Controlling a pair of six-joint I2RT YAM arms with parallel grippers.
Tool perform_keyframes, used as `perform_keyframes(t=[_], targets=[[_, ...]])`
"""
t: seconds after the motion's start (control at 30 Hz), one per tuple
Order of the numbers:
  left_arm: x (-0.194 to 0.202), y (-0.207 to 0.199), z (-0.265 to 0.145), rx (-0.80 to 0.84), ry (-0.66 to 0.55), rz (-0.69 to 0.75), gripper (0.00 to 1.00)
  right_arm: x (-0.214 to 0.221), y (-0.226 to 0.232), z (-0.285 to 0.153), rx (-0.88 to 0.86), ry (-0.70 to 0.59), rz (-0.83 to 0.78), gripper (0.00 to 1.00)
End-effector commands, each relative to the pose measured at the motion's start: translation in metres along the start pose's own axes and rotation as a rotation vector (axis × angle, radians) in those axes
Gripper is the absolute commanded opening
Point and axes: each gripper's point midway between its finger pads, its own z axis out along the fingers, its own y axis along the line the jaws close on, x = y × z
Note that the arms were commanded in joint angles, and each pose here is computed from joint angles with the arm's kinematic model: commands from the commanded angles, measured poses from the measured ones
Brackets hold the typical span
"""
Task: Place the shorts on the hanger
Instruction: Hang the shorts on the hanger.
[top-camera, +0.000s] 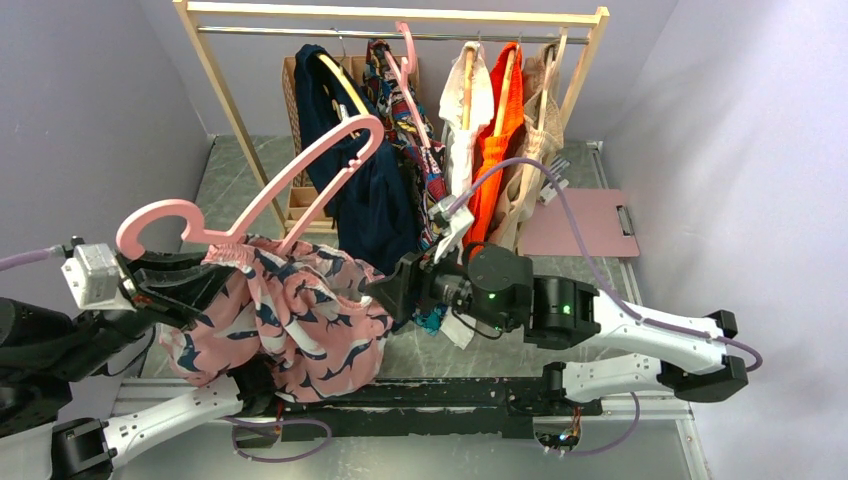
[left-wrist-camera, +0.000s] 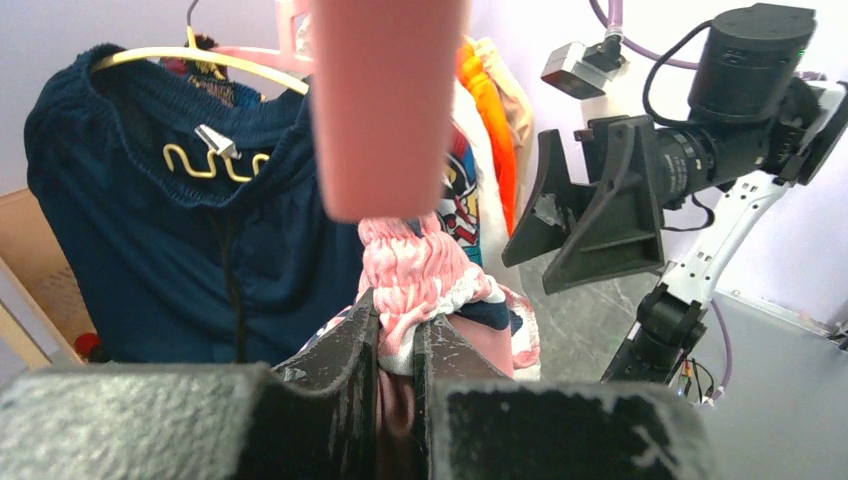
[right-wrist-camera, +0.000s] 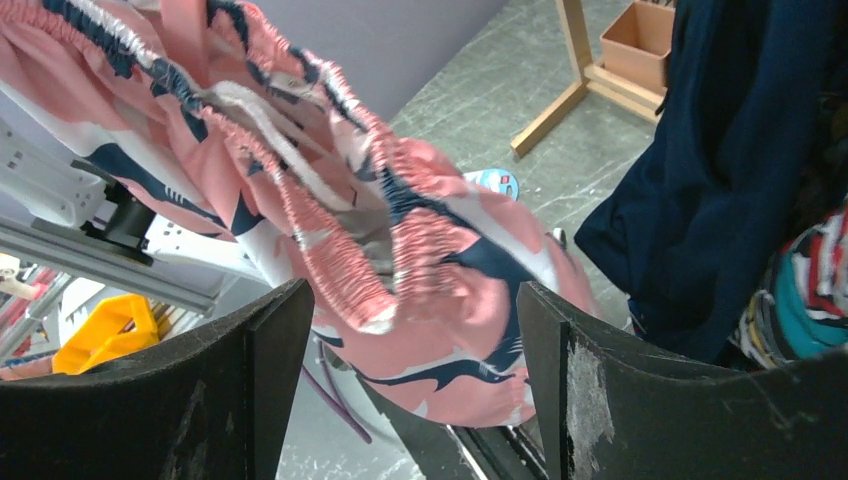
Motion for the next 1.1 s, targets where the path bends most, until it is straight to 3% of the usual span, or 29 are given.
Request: perform_keyframes(t=[0.0,0.1,0.37,0.53,0.73,0.8,0.9,1.07], targets=[[-0.012,0.011,0.004,-0.067,-0.074,-0.027,0.07,0.01,0.0,0.01,0.082,0.012,0.04,0.77],[-0.009,0.011,0.005,-0.069,-0.075,-0.03,0.07,0.015,0.0,0.018,0.12,0.028,0.045,0.72],[-0.014,0.011,-0.003,-0.065,-0.097,-0.04,0.07,0.028,-0.015,0.028,0.231,0.049,0.053,0.46],[-0.016,0.011,-0.006,-0.066,-0.108,-0.048,0.07,0.034,-0.017,0.034,0.25,0.06,0.055,0.39],[-0.012,0.009,-0.004,-0.058,-0.099,-0.051,0.07,0.027,-0.01,0.042,0.239,0.022,0.077,0.38],[-0.011,0.009,-0.004,-0.06,-0.095,-0.054,0.07,0.025,-0.01,0.045,0.248,0.018,0.074,0.3],[-0.011,0.011,-0.006,-0.07,-0.088,-0.054,0.07,0.014,-0.02,0.04,0.309,-0.005,0.041,0.0],[-0.017,0.001,-0.016,-0.008,-0.088,-0.058,0.07,-0.012,-0.048,0.015,0.428,-0.041,-0.064,0.0]])
